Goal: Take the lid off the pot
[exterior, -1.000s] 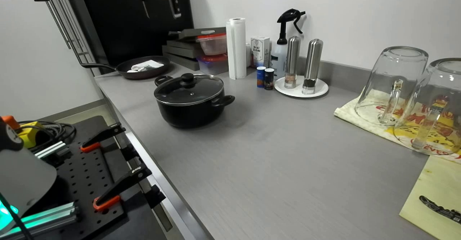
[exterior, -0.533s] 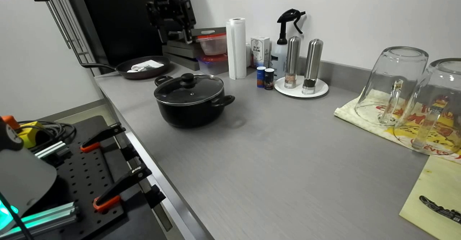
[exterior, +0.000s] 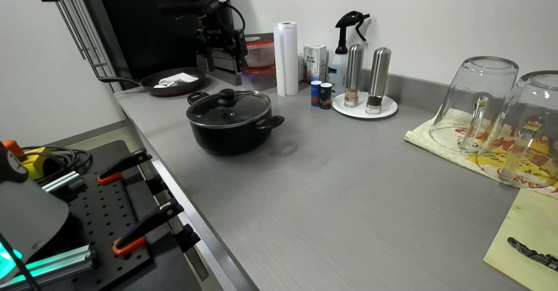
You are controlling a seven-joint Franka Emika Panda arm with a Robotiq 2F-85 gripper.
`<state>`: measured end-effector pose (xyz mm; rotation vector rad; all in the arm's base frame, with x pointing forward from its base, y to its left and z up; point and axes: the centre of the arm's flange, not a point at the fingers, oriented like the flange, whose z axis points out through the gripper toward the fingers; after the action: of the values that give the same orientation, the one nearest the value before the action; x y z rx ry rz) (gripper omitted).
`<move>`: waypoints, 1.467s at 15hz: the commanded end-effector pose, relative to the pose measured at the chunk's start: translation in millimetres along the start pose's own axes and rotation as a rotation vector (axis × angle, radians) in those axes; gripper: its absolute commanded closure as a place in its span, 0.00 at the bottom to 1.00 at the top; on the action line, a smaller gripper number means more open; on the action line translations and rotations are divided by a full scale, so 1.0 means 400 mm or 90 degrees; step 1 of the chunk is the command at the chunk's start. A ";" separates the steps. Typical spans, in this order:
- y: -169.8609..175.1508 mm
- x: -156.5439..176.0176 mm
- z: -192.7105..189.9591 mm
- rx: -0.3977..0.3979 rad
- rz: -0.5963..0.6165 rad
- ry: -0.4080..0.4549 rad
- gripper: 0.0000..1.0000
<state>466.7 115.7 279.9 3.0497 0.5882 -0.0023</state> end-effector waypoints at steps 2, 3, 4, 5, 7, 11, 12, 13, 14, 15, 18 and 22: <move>-0.023 0.079 0.077 -0.001 -0.002 -0.007 0.00; -0.028 0.084 0.089 0.001 -0.003 -0.010 0.00; -0.033 0.088 0.100 0.002 -0.006 -0.014 0.00; -0.037 0.091 0.109 0.004 -0.007 -0.018 0.00; -0.046 0.089 0.122 0.006 -0.009 -0.026 0.00; -0.055 0.082 0.137 0.008 -0.012 -0.034 0.00; -0.053 0.083 0.142 0.008 -0.010 -0.036 0.00; -0.053 0.083 0.145 0.009 -0.010 -0.037 0.00; -0.052 0.082 0.147 0.009 -0.010 -0.039 0.10; -0.053 0.082 0.149 0.009 -0.010 -0.039 0.20; -0.055 0.081 0.152 0.011 -0.011 -0.040 0.47; -0.056 0.080 0.151 0.013 -0.012 -0.040 0.75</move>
<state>484.5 140.7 221.2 3.0516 0.6242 -0.1223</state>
